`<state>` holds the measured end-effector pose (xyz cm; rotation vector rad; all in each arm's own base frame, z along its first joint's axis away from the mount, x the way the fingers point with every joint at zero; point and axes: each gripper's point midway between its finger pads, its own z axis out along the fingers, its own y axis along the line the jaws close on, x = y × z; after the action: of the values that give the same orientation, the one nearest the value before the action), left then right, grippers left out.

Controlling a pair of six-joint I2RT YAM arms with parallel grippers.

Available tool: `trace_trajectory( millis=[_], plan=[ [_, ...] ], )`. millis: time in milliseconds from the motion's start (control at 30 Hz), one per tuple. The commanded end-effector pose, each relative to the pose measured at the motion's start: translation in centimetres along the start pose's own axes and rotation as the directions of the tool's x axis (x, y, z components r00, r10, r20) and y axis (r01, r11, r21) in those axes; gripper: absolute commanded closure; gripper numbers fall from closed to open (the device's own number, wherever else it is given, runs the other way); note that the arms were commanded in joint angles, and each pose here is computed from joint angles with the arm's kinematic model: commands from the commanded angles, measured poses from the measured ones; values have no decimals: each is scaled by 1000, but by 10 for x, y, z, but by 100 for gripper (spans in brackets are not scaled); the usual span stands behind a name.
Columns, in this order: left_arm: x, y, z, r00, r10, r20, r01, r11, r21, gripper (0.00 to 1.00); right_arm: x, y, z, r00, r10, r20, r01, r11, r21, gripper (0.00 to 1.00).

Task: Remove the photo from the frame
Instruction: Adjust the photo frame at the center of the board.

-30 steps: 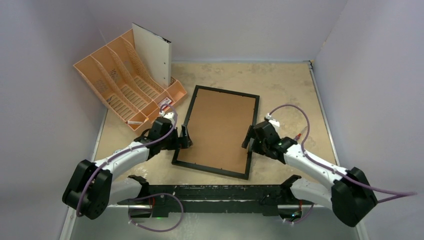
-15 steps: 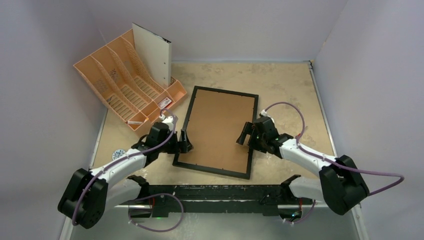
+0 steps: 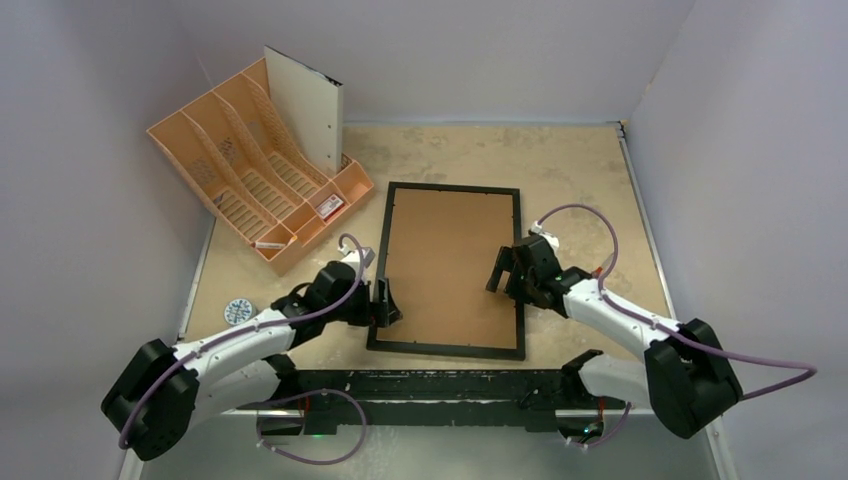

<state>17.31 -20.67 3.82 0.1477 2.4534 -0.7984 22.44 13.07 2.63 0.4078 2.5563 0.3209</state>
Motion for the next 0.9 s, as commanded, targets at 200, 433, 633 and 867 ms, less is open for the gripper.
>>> trace_trajectory(
  millis=[200, 433, 633, 867],
  plan=[
    [-31, -11, -25, 999, 24, 49, -21, 997, -75, 8, -51, -7, -49, 984, -25, 178, 7, 995, 103, 1],
    [-70, -29, -48, 987, 111, 115, -100, 990, -95, 7, -76, -42, -75, 962, 8, 272, -78, 966, 245, 1],
    [-98, -33, -64, 967, 200, 155, -175, 972, -158, 6, -78, -76, -78, 949, 111, 296, -202, 933, 297, 1],
    [-107, -30, -65, 955, 260, 141, -230, 952, -201, 6, -82, -114, -81, 927, 190, 322, -310, 871, 380, 1]
  ],
)
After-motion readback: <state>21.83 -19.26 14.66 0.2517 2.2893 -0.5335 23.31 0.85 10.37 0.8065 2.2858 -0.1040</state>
